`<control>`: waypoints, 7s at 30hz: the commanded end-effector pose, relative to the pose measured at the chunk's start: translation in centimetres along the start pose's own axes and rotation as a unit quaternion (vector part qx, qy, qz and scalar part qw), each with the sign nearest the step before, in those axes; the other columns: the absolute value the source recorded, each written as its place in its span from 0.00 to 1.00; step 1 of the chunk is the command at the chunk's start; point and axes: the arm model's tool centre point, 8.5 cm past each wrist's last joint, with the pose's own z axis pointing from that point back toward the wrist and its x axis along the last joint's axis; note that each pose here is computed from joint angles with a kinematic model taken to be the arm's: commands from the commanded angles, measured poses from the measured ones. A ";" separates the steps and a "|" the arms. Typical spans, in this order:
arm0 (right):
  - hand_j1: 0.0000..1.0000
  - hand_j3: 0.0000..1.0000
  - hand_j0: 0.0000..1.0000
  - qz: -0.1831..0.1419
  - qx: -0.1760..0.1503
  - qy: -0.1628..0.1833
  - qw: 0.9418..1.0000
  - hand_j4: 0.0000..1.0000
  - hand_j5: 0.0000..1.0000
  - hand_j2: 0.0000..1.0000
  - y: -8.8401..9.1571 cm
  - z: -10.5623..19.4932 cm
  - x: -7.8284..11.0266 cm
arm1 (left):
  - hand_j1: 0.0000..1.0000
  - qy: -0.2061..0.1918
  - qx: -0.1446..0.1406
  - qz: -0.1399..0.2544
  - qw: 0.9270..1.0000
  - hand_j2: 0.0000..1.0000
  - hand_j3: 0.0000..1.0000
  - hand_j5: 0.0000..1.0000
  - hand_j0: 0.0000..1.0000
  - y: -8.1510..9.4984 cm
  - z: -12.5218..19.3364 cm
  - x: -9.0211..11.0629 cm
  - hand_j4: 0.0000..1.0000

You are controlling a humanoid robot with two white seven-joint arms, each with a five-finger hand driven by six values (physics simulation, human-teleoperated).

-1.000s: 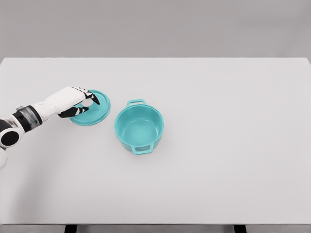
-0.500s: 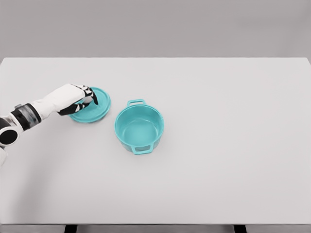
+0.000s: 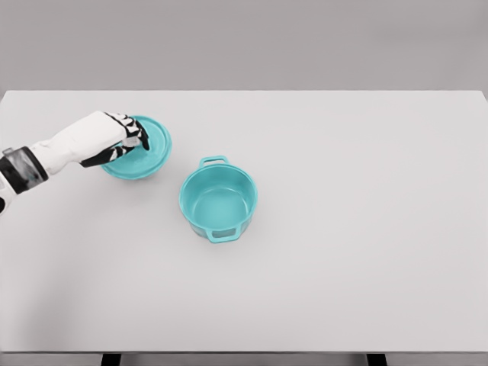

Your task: Cover the pot with left arm

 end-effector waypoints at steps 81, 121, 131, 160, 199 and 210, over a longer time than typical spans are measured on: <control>1.00 1.00 1.00 0.000 0.000 0.001 1.000 1.00 1.00 1.00 0.0 0.0 0.0 | 0.50 -0.177 0.013 -0.011 0.984 0.50 0.50 0.50 0.50 -2.0 -5.1 13.0 0.50; 1.00 1.00 1.00 0.000 0.000 0.000 1.000 1.00 1.00 1.00 0.0 0.0 0.0 | 0.67 -0.171 0.006 -0.008 0.985 0.67 0.67 0.67 0.67 -2.5 -5.1 12.6 0.67; 1.00 1.00 1.00 0.000 0.000 0.001 1.000 1.00 1.00 1.00 0.0 0.0 0.0 | 0.64 -0.170 0.008 -0.008 0.985 0.64 0.64 0.64 0.64 -2.3 -5.1 12.5 0.64; 1.00 1.00 1.00 0.000 0.000 0.001 1.000 1.00 1.00 1.00 0.0 0.0 0.0 | 0.69 -0.168 0.014 -0.010 0.986 0.69 0.69 0.69 0.69 -1.7 -4.9 12.2 0.69; 1.00 1.00 1.00 0.000 0.000 0.000 1.000 1.00 1.00 1.00 0.0 0.0 0.0 | 0.78 -0.073 0.012 -0.070 0.995 0.78 0.78 0.78 0.78 3.6 1.9 4.8 0.78; 1.00 1.00 1.00 0.000 0.000 0.000 1.000 1.00 1.00 1.00 0.0 0.0 0.0 | 1.00 0.023 0.011 -0.111 0.994 1.00 1.00 1.00 1.00 7.3 7.3 -0.5 1.00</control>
